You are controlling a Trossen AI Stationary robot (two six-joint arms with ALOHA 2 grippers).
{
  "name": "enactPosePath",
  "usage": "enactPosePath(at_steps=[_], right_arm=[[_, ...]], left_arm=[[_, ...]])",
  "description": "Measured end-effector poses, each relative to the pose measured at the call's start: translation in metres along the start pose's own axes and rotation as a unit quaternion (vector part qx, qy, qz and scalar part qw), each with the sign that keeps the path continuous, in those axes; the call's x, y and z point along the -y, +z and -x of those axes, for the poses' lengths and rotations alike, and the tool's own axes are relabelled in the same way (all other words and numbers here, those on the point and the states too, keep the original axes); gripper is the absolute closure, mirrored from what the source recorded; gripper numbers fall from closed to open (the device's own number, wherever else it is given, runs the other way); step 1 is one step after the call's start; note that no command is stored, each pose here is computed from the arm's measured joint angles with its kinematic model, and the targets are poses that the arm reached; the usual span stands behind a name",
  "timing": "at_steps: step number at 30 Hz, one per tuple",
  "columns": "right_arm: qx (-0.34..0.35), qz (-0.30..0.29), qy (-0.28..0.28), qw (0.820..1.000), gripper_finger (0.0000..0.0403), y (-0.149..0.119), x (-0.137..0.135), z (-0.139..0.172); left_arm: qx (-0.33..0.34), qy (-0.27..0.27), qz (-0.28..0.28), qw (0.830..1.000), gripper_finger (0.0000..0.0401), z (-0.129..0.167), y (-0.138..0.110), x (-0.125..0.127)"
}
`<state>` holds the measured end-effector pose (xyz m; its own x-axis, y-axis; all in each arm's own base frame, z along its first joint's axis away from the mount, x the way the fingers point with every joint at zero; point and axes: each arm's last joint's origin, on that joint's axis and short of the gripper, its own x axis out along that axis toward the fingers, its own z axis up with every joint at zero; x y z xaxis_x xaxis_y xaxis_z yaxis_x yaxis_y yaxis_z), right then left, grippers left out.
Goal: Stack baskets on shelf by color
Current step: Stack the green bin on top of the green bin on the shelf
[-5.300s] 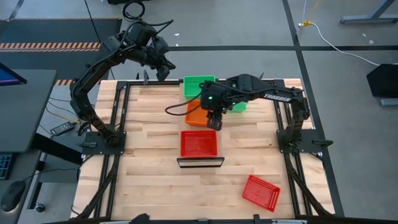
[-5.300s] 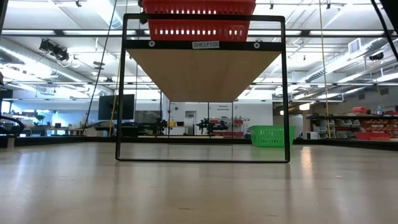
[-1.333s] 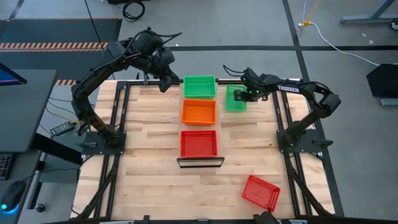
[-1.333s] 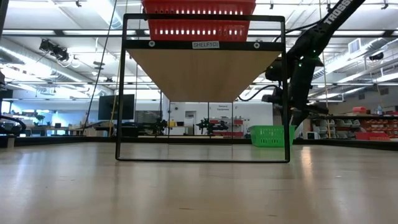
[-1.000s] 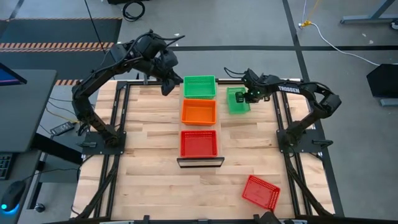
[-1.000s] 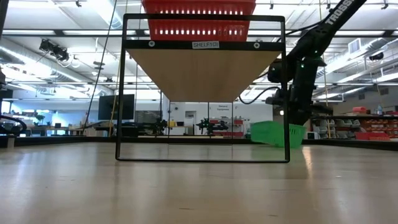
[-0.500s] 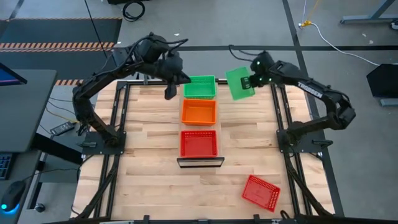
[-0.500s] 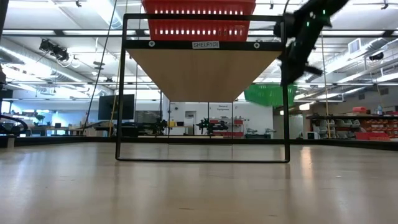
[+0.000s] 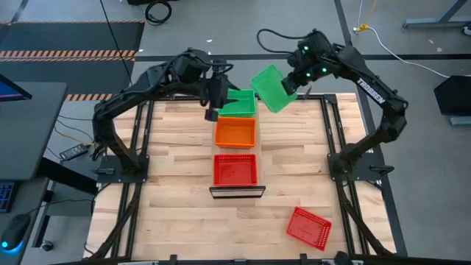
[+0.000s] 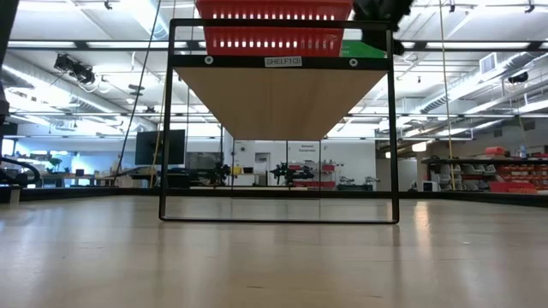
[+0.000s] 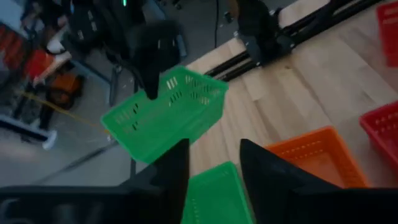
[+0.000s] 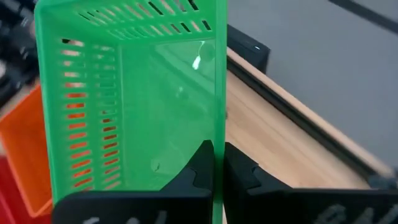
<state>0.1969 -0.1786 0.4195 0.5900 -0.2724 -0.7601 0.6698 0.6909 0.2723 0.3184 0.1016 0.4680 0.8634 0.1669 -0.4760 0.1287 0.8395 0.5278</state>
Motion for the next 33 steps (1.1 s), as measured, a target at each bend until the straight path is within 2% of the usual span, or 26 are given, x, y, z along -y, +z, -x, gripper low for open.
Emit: enactPosePath(at_steps=[4, 7, 12, 20, 24, 28, 33], right_arm=[[-0.018, 0.063, 0.014, 0.998, 0.0392, 0.017, -0.017, -0.007], [-0.038, 0.081, 0.021, 0.996, 0.0392, 0.028, -0.024, -0.018], [-0.051, 0.1, 0.065, 0.992, 0.0392, 0.044, -0.038, -0.031], [-0.032, 0.127, 0.133, 0.982, 0.0392, 0.061, -0.064, -0.033], [-0.024, 0.137, 0.143, 0.98, 0.0392, 0.062, -0.072, -0.029], [-0.035, 0.144, 0.147, 0.978, 0.0391, 0.059, -0.075, -0.027], [-0.043, 0.149, 0.164, 0.974, 0.039, 0.056, -0.08, -0.027]], left_arm=[[-0.016, 0.015, 0.002, 1.0, 0.0201, -0.012, -0.002, -0.001], [-0.005, 0.022, -0.003, 1.0, 0.0171, -0.014, 0.001, -0.001], [0.0, 0.008, -0.03, 1.0, 0.0148, -0.015, 0.006, 0.006], [-0.036, -0.03, -0.047, 0.998, 0.0165, -0.028, 0.0, 0.016], [-0.065, -0.032, -0.054, 0.996, 0.0173, -0.034, -0.004, 0.018], [-0.065, -0.028, -0.06, 0.996, 0.0182, -0.033, -0.003, 0.018], [-0.09, -0.04, -0.075, 0.992, 0.0225, -0.033, -0.008, 0.021]])
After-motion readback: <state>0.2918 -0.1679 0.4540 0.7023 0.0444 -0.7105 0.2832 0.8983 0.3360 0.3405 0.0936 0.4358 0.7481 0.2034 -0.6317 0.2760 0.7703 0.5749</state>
